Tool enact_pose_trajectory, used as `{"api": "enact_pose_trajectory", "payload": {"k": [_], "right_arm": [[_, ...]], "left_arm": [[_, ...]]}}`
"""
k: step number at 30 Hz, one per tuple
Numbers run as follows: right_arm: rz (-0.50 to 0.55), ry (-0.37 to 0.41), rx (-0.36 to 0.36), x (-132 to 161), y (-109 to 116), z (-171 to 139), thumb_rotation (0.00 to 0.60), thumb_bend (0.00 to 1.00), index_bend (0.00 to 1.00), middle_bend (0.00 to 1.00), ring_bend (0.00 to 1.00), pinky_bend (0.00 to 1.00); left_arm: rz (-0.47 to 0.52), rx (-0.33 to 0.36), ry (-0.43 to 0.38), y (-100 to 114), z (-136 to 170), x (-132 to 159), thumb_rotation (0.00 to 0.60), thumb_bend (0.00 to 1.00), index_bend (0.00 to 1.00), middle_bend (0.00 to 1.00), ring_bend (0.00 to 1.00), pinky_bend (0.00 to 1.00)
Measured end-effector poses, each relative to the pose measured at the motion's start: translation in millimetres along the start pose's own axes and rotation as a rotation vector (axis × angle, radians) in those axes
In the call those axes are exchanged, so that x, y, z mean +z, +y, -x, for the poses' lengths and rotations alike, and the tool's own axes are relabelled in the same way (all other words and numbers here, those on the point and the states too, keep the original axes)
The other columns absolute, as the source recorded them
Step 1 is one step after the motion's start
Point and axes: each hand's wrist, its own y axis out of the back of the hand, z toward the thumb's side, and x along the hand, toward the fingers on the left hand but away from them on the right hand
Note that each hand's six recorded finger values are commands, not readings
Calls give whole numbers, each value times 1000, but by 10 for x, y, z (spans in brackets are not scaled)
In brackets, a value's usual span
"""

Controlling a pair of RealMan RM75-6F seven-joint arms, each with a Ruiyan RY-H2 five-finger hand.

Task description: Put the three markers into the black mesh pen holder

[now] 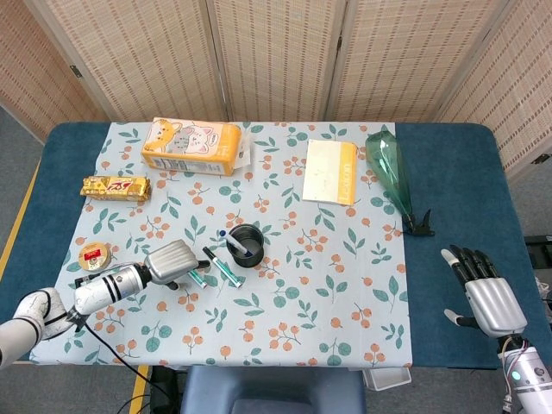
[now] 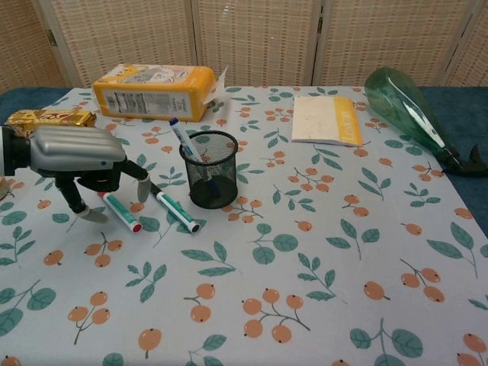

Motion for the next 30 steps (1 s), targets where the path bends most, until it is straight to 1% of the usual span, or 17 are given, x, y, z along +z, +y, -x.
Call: {"api": "enact_pose_trajectory", "payload": {"k": [5,15,30], "right_arm": [[3,-8,0,-17,3,18,600,126,3,0,0,0],[9,-5,4,-22,5,30,600,126,3,0,0,0],[14,-10,-1,-47,26,37,600,127,3,0,0,0]], "left_arm": [[8,-4,-4,-63,-54,-31,600,289,462,993,913,935],[13,-4,-18,-171,-130,-47,600,291,480,997,914,936],[30,7,-24,-248,-236,-16,600,293,547,1000,915,938]]}}
